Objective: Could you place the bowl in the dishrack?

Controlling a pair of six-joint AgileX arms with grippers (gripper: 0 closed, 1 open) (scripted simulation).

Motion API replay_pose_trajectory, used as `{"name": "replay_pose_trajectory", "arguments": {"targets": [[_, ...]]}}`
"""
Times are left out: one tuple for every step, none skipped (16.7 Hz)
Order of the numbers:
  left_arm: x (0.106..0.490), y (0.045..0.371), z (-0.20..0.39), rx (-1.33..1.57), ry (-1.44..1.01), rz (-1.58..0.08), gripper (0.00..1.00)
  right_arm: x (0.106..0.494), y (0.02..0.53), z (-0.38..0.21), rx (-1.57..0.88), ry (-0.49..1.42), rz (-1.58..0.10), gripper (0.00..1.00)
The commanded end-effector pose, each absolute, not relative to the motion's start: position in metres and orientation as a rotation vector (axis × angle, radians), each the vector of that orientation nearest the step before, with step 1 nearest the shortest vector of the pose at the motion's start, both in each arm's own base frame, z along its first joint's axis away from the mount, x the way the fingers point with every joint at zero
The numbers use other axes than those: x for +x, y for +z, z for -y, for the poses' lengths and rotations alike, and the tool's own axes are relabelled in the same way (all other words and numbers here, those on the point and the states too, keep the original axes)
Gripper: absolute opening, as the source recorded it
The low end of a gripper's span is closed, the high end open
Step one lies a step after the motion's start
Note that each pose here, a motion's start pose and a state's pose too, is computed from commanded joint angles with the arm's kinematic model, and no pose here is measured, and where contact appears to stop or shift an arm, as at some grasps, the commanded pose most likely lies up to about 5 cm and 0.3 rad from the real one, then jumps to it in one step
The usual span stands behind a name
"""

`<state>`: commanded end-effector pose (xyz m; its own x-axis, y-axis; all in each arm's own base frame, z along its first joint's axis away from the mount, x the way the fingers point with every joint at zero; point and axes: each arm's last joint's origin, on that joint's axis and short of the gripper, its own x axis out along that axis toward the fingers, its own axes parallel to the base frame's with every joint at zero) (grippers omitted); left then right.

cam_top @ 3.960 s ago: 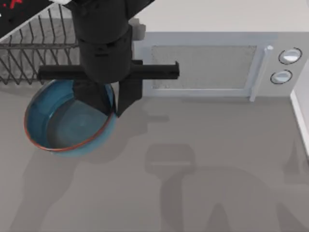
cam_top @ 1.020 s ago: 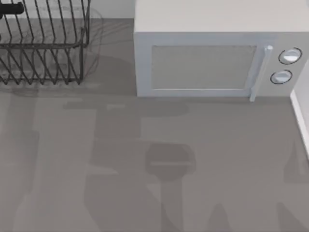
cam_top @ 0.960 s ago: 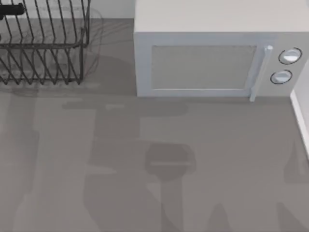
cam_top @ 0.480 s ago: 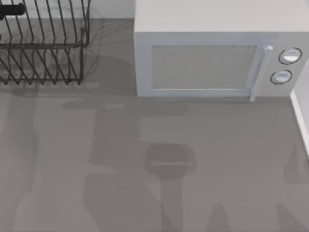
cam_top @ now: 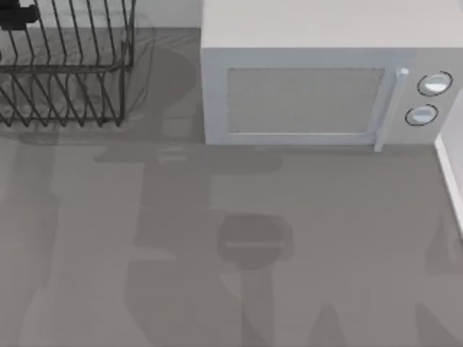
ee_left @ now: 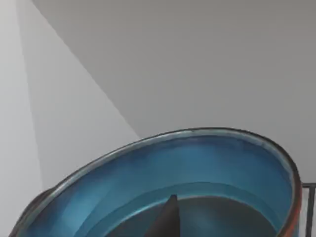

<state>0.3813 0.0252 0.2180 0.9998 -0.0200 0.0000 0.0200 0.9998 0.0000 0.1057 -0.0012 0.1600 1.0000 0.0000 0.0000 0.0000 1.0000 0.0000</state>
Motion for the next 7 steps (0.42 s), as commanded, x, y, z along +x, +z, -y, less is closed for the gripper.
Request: {"name": "replay_pose_trajectory", "arguments": {"targets": [[0.3813, 0.2180, -0.0252, 0.000, -0.020, 0.000, 0.98, 0.1057, 0.1600, 0.0012, 0.000, 0.000, 0.000, 1.00], [0.3813, 0.2180, -0.0252, 0.000, -0.020, 0.000, 1.00, 0.1057, 0.1600, 0.0012, 0.000, 0.000, 0.000, 1.00], [0.3813, 0.2180, -0.0252, 0.000, -0.020, 0.000, 1.00, 0.1057, 0.1600, 0.0012, 0.000, 0.000, 0.000, 1.00], [0.3813, 0.2180, -0.0252, 0.000, -0.020, 0.000, 1.00, 0.1057, 0.1600, 0.0012, 0.000, 0.000, 0.000, 1.00], [0.3813, 0.2180, -0.0252, 0.000, -0.020, 0.000, 1.00, 0.1057, 0.1600, 0.0012, 0.000, 0.000, 0.000, 1.00], [0.3813, 0.2180, -0.0252, 0.000, -0.020, 0.000, 1.00, 0.1057, 0.1600, 0.0012, 0.000, 0.000, 0.000, 1.00], [0.3813, 0.2180, -0.0252, 0.000, -0.020, 0.000, 1.00, 0.1057, 0.1600, 0.0012, 0.000, 0.000, 0.000, 1.00]]}}
